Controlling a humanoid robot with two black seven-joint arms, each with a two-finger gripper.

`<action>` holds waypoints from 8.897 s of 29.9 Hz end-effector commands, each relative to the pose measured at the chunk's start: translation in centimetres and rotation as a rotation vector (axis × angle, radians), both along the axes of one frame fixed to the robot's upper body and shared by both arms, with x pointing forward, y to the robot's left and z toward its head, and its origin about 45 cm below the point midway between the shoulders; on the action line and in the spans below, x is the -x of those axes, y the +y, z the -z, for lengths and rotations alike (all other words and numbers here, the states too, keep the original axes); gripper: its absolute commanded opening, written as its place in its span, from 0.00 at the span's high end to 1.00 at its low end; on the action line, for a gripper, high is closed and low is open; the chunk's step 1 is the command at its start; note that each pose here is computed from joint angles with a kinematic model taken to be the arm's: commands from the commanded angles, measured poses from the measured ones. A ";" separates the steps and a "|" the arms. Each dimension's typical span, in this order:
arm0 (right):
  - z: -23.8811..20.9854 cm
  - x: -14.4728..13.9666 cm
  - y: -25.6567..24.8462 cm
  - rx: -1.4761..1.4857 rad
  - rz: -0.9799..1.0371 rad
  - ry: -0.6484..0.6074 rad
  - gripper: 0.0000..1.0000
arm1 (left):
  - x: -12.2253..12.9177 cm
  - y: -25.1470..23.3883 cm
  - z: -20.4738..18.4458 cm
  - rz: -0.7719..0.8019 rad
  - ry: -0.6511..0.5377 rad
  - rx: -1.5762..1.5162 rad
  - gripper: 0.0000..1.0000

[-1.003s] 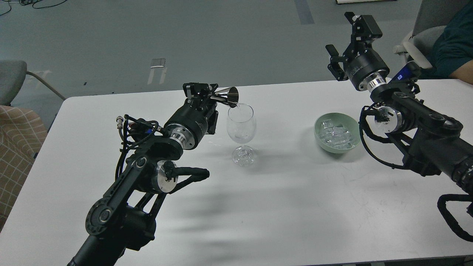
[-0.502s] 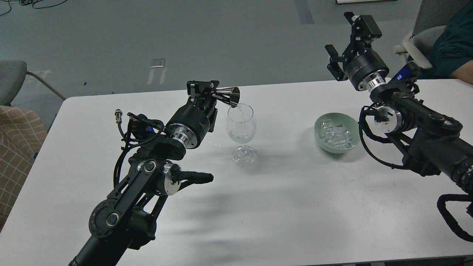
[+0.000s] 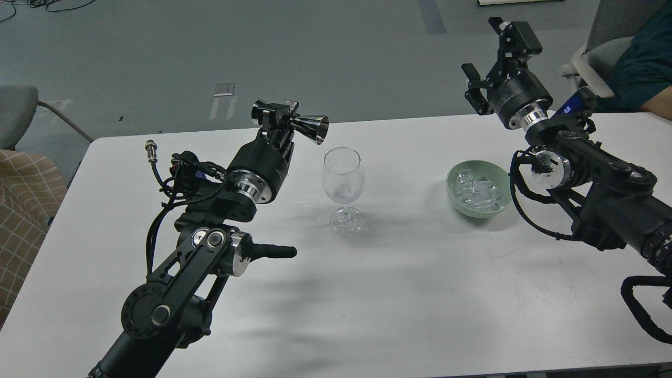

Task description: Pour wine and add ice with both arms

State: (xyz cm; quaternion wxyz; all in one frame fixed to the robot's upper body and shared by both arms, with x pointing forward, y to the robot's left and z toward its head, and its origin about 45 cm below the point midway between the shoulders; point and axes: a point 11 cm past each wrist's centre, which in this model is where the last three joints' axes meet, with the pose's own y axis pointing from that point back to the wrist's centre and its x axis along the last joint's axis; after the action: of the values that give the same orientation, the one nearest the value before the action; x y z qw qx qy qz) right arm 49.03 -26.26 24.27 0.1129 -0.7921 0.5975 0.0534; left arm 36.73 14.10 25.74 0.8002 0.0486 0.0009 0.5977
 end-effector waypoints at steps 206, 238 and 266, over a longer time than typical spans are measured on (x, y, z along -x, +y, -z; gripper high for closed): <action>11.0 9.9 -6.4 1.816 -0.726 -0.351 0.40 | 4.9 24.1 9.0 -0.152 0.274 1.083 0.02; 11.2 9.7 -6.6 1.850 -0.751 -0.348 0.79 | 5.0 24.9 8.7 -0.161 0.256 1.081 0.02; -6.8 8.6 -2.6 1.810 -0.631 -0.752 0.96 | 4.8 24.8 8.1 -0.154 0.244 1.080 0.02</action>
State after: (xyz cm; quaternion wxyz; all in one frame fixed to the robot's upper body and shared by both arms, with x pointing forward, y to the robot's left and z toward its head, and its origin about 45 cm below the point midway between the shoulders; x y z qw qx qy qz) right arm 40.63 -30.52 28.78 -0.3891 -0.6697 0.1117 -0.6225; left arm 31.91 38.95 17.59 0.6593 -0.2987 0.4034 0.5598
